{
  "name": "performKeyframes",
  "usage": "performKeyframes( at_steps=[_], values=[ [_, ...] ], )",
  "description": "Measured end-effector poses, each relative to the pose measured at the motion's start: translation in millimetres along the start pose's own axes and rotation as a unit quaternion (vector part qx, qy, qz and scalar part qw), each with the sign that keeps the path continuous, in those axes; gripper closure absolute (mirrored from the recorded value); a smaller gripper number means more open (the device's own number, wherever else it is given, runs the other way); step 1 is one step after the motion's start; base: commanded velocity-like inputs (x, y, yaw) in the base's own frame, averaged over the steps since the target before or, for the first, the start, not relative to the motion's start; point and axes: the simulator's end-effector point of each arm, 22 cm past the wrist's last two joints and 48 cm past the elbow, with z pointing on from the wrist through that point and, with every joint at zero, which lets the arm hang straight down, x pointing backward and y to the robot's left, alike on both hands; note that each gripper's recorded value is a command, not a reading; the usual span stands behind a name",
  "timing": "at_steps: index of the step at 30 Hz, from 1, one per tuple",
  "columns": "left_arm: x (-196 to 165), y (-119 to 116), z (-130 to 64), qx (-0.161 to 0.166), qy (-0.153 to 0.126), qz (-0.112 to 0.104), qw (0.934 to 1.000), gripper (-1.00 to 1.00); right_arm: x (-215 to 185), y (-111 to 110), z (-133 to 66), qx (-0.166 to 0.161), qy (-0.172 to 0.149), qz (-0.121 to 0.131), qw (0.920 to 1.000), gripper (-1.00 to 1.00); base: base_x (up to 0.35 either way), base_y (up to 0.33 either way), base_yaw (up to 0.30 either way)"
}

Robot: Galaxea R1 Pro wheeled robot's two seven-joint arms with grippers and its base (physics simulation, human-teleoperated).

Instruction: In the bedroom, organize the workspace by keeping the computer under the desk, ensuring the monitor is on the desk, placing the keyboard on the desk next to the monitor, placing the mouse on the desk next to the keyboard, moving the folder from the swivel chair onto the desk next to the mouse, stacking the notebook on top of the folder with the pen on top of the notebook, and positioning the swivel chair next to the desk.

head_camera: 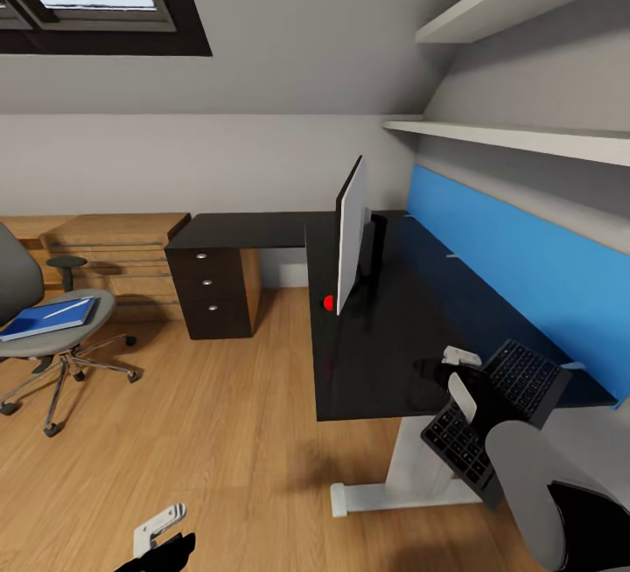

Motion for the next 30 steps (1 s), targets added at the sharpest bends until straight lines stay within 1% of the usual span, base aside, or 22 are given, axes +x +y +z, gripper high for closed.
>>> performKeyframes(
  at_steps=[5, 8, 15, 20, 23, 26, 30],
  values=[
    [7.4, 3.4, 2.1, -0.004, 0.005, 0.000, 1.0000, -1.00, -9.5, 3.7, -5.0, -0.004, -0.001, 0.001, 1.0000, -1.00, 0.000, 0.000, 0.000],
    [6.8, 4.3, 2.7, -0.005, -0.001, -0.002, 1.0000, -1.00, -13.3, 5.1, -7.3, -0.005, -0.004, 0.001, 1.0000, -1.00, 0.000, 0.000, 0.000],
    [3.2, 2.6, 1.0, -0.003, -0.008, -0.004, 1.0000, -1.00, -19.5, 8.5, -12.0, -0.008, -0.010, 0.001, 0.9999, -1.00, 0.000, 0.000, 0.000],
    [0.3, 1.5, -0.5, -0.001, -0.011, -0.004, 0.9999, -1.00, -40.8, 14.9, -20.3, -0.013, -0.033, 0.002, 0.9994, -1.00, 0.000, 0.000, 0.000],
    [-0.6, 1.1, -1.2, 0.000, -0.013, -0.004, 0.9999, -1.00, -69.6, 21.0, -33.3, -0.020, -0.068, 0.002, 0.9975, -1.00, 0.000, 0.000, 0.000],
    [-1.2, 0.5, -1.9, 0.001, -0.014, -0.005, 0.9999, -1.00, -77.0, 25.1, -42.9, -0.024, -0.080, 0.001, 0.9965, -1.00, -0.002, 0.000, 0.000],
    [-2.7, -0.6, -2.8, 0.002, -0.016, -0.005, 0.9999, -1.00, -81.9, 23.4, -57.7, -0.026, -0.101, -0.001, 0.9945, -1.00, -0.102, 0.000, 0.000]
  ],
)
